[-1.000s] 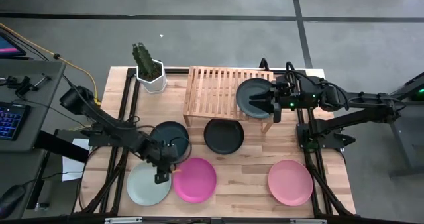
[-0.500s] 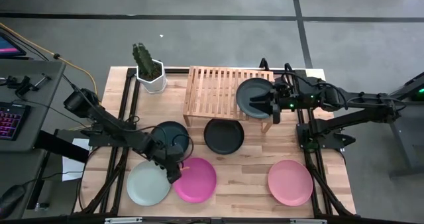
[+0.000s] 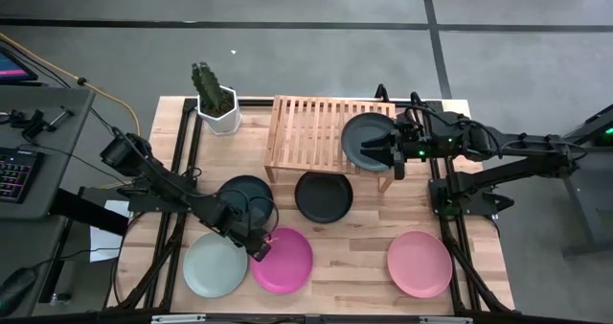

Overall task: Place and stack plates onto a shelf
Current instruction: Put the pink plate on the shelf

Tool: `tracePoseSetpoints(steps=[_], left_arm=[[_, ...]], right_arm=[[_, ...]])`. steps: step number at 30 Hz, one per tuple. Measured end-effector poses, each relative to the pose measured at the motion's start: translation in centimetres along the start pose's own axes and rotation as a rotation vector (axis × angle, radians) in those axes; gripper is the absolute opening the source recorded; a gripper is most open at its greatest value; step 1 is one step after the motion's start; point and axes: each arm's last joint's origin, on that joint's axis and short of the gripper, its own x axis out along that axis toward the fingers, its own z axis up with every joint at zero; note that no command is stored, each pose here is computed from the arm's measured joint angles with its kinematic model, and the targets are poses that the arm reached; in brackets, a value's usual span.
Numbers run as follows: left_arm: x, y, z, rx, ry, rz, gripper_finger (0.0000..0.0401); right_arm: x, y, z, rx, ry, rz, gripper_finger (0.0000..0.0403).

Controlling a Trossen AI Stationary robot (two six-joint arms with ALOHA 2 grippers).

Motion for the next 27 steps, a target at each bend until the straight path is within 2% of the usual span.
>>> tracePoseSetpoints(steps=[13,17,23,27], left_arm=[[1.8,0.0,0.0,-0.068,0.002,0.023,0.0155],[1.8,-0.2,0.1,-0.053,0.000,0.002,0.0116],[0.5,-0.6,0.0,-0.005,0.005,-0.057,0.0014],[-2.0,-0.8,0.0,0.036,0.000,-0.123,0.0012]], right_arm=[[0.0,0.0,0.0,0.000,0.000,0.000,0.0119],[0.0,0.0,0.0,-0.001,0.000,0.000,0.0119],[0.0,0.0,0.0,-0.011,0.000,0.000,0.0119],[0.0,0.0,0.0,-0.011,0.001,-0.001,0.0119]])
